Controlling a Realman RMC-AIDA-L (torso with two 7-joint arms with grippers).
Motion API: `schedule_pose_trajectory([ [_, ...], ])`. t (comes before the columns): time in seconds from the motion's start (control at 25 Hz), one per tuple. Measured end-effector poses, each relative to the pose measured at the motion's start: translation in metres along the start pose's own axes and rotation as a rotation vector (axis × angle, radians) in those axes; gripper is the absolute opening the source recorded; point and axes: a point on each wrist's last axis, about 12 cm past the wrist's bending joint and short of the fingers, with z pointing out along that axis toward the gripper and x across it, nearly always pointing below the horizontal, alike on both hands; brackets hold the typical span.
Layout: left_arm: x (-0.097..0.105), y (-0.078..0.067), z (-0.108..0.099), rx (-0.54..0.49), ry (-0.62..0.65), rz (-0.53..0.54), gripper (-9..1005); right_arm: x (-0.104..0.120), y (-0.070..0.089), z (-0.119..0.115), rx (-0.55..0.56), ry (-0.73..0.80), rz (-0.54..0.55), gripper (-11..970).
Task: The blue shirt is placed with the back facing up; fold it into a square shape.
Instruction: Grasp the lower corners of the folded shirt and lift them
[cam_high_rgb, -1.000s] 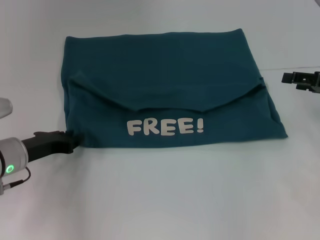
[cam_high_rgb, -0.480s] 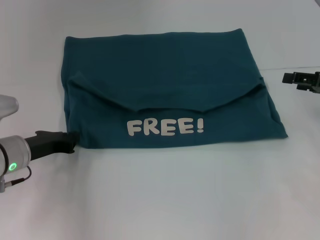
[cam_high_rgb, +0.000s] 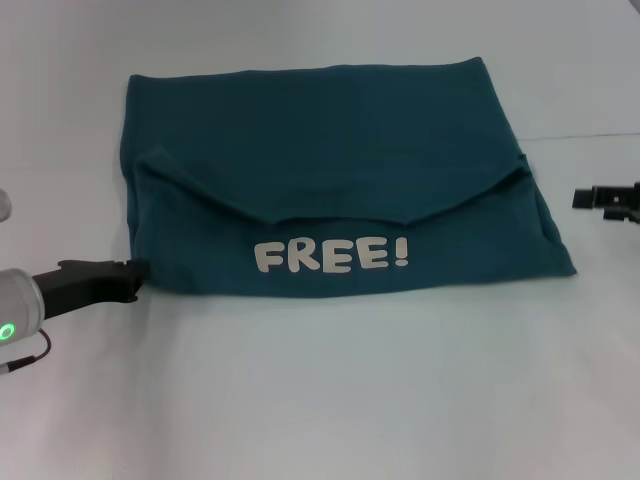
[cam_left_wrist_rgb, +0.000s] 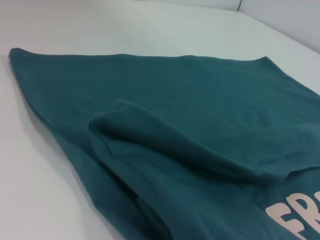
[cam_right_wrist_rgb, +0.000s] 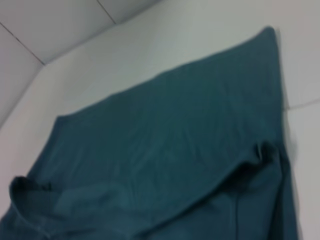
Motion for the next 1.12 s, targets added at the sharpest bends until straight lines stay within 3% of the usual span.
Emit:
schedule_pose_trajectory([
  [0.32, 0.001, 0.001, -0.006, 0.022, 0.005, -0.017, -1, 0.011, -0.003, 0.005, 0.046, 0.084, -0.009, 712],
  [1.12, -0.002, 0.002, -0.005, 0.015, 0.01, -0.004, -1, 0.027, 0.01, 0.054, 0.131, 0.091, -0.051, 615],
])
